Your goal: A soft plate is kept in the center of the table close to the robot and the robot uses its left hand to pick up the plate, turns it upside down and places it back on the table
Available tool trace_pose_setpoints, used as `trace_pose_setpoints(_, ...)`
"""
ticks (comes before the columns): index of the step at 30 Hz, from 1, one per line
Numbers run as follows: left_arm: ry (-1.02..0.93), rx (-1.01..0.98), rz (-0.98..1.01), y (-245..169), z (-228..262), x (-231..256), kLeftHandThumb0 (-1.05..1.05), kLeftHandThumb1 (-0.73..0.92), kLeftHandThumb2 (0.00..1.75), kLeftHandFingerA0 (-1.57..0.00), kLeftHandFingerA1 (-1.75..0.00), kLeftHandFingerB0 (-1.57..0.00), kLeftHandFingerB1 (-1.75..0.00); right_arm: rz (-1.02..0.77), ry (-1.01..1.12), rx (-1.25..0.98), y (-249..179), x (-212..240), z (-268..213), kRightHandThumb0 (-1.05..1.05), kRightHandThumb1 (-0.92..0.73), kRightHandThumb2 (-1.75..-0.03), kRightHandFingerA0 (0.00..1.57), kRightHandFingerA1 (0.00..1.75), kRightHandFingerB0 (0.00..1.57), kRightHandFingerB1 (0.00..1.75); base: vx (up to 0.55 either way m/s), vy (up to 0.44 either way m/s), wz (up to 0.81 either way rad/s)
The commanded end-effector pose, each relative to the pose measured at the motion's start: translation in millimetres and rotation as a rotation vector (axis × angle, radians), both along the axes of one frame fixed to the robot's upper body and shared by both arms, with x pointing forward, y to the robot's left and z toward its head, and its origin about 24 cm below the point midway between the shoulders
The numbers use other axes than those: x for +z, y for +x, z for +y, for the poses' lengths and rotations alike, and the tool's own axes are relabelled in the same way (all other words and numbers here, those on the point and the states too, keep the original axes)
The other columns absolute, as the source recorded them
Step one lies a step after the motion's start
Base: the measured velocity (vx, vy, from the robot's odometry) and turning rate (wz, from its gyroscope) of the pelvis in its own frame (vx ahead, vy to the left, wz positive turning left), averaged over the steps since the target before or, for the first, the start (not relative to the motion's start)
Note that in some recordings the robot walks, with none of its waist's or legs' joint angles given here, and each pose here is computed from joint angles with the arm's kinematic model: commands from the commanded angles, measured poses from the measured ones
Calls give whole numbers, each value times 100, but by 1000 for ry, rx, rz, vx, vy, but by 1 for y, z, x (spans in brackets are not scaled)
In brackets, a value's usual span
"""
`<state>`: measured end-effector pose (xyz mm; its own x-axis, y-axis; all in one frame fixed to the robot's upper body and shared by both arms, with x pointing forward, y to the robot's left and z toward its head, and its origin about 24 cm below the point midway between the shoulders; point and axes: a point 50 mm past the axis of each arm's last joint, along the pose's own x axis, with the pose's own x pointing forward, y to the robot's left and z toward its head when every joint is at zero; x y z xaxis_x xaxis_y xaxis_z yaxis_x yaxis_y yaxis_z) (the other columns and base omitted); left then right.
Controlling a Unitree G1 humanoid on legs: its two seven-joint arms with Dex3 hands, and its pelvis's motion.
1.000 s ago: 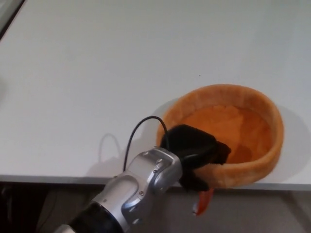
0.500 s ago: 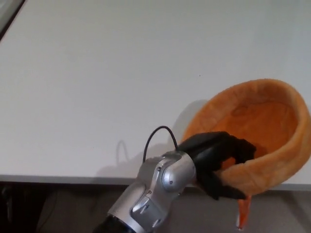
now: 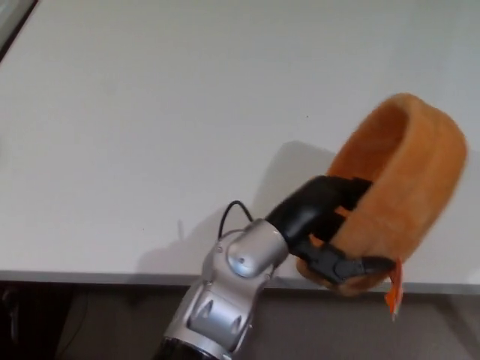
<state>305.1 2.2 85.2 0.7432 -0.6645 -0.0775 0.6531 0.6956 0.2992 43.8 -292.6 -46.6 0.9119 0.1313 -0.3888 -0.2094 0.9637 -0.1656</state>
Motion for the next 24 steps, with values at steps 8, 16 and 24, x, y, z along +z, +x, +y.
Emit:
trace_pose_setpoints(8, -1498, 301, 706, -7, -7, 0, -25, 45, 82, -94, -175, -67, -175, -4, -43, 29, -1, 11, 0, -62, -76, -65, 60, 39, 37, 36, 0, 0, 0)
trace_pose_setpoints(16, -1786, 615, 860, -19, -7, -19, -20, 52, 77, -98, -175, -55, -175, -12, -45, 25, 1, 9, -1, -65, -76, -64, 60, 38, 37, 34, 0, 0, 0)
trace_pose_setpoints(24, -1875, 998, 1008, -44, 6, -73, -22, 63, 64, -94, -175, -29, -175, 0, -51, 21, 1, 7, -2, -64, -74, -64, 64, 40, 38, 35, 0, 0, 0)
